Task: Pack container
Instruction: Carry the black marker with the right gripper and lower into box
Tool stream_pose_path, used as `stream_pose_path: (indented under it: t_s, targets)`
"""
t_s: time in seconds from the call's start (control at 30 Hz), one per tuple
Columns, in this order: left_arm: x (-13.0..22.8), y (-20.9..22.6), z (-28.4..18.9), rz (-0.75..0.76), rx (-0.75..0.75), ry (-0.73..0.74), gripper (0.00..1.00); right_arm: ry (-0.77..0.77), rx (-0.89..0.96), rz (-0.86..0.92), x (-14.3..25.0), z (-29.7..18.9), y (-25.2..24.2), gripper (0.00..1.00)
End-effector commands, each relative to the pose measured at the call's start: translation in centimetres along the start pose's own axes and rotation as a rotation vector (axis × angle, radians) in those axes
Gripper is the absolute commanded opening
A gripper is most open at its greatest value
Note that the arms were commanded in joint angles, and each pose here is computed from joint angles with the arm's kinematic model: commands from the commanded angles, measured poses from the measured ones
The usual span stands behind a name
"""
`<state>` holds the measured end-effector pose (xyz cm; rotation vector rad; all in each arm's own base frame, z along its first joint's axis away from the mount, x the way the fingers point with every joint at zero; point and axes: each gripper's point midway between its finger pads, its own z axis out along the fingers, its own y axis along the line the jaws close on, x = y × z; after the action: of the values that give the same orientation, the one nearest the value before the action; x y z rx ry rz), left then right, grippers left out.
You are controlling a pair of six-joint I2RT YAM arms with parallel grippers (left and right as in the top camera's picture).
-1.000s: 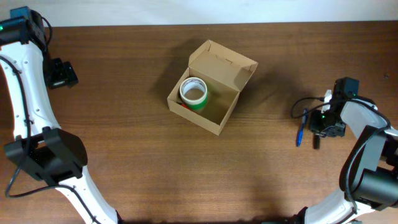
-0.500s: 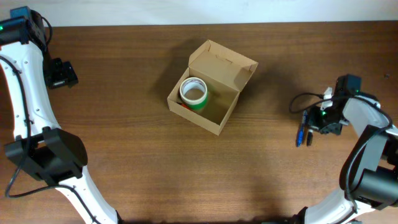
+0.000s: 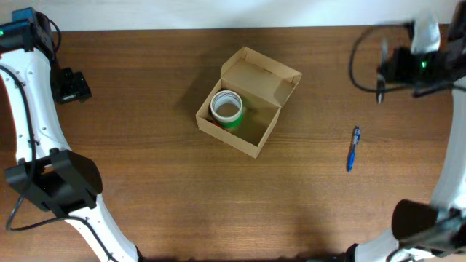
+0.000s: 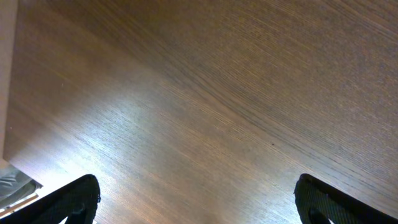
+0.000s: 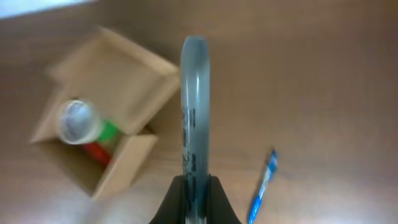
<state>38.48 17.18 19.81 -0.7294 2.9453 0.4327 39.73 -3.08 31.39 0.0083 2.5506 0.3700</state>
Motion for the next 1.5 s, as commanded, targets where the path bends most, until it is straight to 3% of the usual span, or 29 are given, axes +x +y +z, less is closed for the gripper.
stream_pose_path:
  t_s: [0.0, 0.2, 0.5, 0.97, 1.23, 1.47]
  targets:
    - [0.1, 0.1, 0.1, 0.006, 0.002, 0.006, 1.0, -0.103, -0.062, -0.302, -1.3, -4.5, 8.7, 0.04]
    - [0.1, 0.1, 0.1, 0.006, 0.002, 0.006, 1.0, -0.089, 0.01, -0.558, 0.4, -4.1, 16.6, 0.04]
    - [0.1, 0.1, 0.1, 0.006, 0.002, 0.006, 1.0, 0.119, 0.016, -0.772, 4.9, 4.4, 23.4, 0.04]
    - [0.1, 0.1, 0.1, 0.006, 0.002, 0.006, 1.0, 0.338, 0.009, -0.804, 8.3, 19.1, 24.9, 0.04]
    - [0.1, 0.1, 0.1, 0.006, 0.002, 0.006, 1.0, 0.439, -0.01, -0.758, 10.8, 23.7, 24.5, 0.04]
    - [0.1, 0.1, 0.1, 0.006, 0.002, 0.006, 1.0, 0.499, -0.011, -0.755, 12.3, 24.8, 23.9, 0.04]
